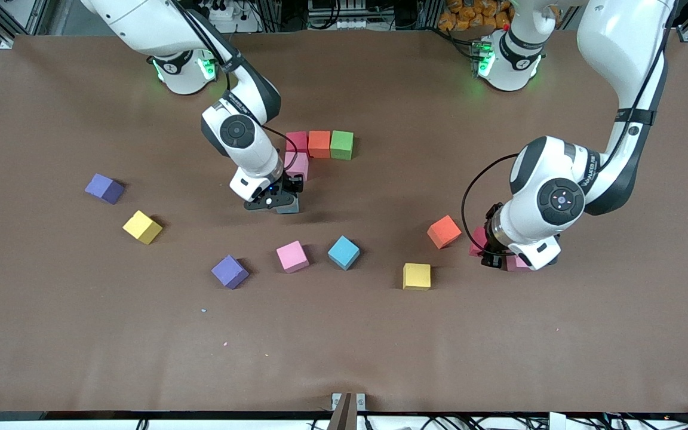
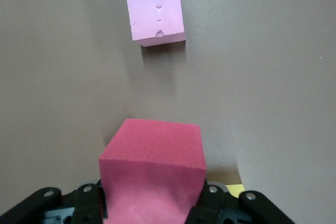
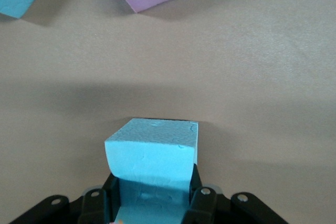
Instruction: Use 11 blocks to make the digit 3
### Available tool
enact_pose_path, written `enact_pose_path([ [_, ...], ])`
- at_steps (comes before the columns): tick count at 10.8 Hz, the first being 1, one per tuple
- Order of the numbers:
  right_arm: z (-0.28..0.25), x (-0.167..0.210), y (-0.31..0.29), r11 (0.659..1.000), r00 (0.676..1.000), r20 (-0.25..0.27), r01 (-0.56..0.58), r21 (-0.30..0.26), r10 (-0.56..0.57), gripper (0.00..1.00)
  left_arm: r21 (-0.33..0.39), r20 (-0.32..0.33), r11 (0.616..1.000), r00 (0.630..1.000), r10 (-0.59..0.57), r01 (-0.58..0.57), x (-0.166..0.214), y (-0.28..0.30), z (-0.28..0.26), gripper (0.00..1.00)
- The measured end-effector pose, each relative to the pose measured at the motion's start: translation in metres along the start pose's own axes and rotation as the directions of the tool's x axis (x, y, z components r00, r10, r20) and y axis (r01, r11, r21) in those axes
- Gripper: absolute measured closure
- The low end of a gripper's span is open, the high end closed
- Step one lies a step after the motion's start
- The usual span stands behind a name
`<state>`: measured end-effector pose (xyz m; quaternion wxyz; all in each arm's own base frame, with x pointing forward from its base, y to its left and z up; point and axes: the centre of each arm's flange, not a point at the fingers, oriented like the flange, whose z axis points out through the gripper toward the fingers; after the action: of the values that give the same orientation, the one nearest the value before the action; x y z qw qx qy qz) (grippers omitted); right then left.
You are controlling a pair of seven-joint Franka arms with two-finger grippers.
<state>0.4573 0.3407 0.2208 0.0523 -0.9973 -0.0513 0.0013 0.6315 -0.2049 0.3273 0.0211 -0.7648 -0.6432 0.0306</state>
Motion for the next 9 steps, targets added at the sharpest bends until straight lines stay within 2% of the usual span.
enact_pose_path([
  [6,0.010,-0.017,-0.005,1.000,1.000,0.006,0.013,0.011,-0.013,0.48,0.005,-0.001,1.000,1.000,0.006,-0.006,0.001,0.000,0.001,0.44],
  [9,0.010,-0.021,-0.010,1.000,1.000,0.008,0.011,0.015,-0.011,0.48,0.012,-0.003,0.998,0.998,0.061,-0.061,0.015,0.001,0.004,0.44],
])
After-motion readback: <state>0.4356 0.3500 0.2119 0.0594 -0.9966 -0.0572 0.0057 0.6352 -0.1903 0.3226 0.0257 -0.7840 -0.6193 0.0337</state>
